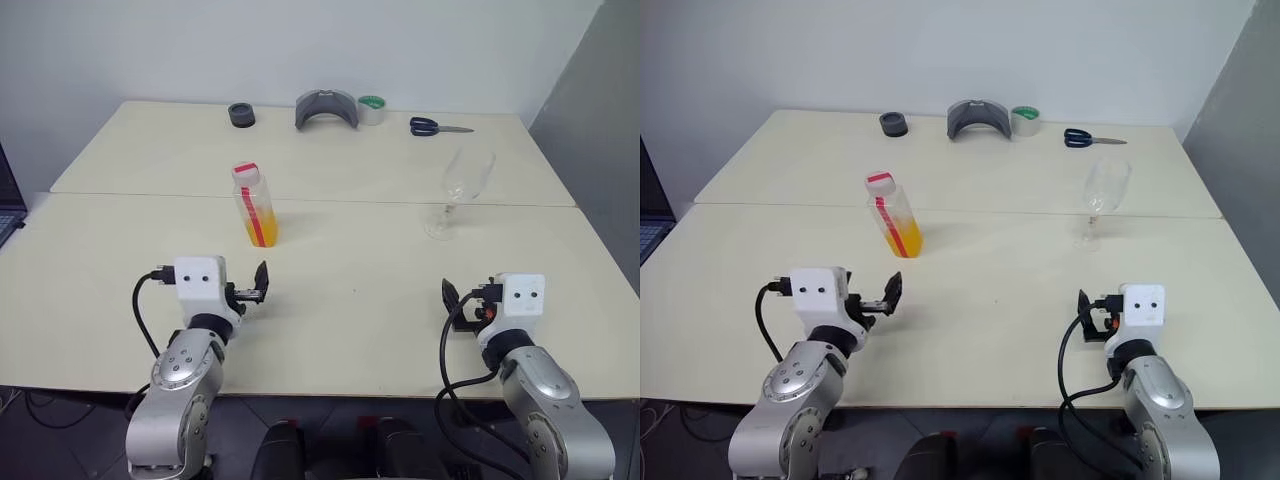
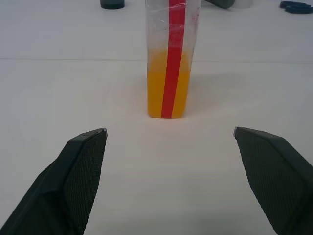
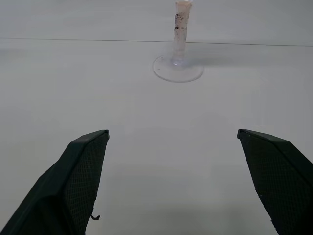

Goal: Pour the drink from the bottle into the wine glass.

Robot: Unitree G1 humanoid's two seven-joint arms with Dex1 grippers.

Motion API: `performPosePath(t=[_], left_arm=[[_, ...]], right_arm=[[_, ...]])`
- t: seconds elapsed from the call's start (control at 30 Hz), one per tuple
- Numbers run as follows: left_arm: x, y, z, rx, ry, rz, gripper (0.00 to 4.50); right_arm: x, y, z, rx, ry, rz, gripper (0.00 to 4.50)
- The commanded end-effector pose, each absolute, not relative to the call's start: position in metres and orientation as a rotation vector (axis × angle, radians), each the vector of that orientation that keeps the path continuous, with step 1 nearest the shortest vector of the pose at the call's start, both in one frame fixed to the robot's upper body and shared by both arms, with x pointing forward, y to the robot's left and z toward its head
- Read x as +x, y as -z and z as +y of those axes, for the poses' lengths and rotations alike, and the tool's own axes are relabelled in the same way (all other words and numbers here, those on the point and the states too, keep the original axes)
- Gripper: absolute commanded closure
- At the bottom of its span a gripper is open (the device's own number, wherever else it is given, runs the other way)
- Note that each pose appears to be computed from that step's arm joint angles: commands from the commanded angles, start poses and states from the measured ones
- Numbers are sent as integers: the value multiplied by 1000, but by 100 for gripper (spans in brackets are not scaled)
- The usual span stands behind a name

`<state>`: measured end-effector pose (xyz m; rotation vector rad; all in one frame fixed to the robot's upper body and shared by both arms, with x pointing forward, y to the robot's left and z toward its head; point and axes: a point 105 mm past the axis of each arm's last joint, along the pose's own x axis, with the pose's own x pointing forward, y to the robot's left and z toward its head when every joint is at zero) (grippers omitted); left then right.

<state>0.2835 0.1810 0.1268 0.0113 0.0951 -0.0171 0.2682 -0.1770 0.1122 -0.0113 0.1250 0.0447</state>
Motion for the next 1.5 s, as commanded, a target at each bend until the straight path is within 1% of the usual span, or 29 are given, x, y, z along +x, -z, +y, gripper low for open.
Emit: performPosePath(t=[0.03,0.3,0.5,0.67,0.87,1.03,1.2,1.37,1.5], left_arm=[[280,-141,179,23,11,36,0],[281,-142,181,23,10,30,0],[287,-147,188,43,-5,6,0],[298,-156,193,70,0,-31,0],[311,-165,194,87,16,-72,0],[320,-165,190,82,41,-75,0],[329,-166,185,74,72,-83,0],[337,-169,181,76,105,-95,0],[343,-170,178,82,135,-98,0]], right_arm=[[268,-132,-176,-23,-52,46,1],[269,-134,-175,-27,-69,43,1],[272,-142,-167,-71,-159,17,1],[268,-155,-151,-35,-329,-14,1],[252,-192,-125,24,-719,-82,1],[251,-215,-116,28,-899,-96,1],[248,-226,-104,12,-999,-95,1],[252,-234,-97,26,-1020,-111,1],[253,-234,-96,21,-1039,-115,1]])
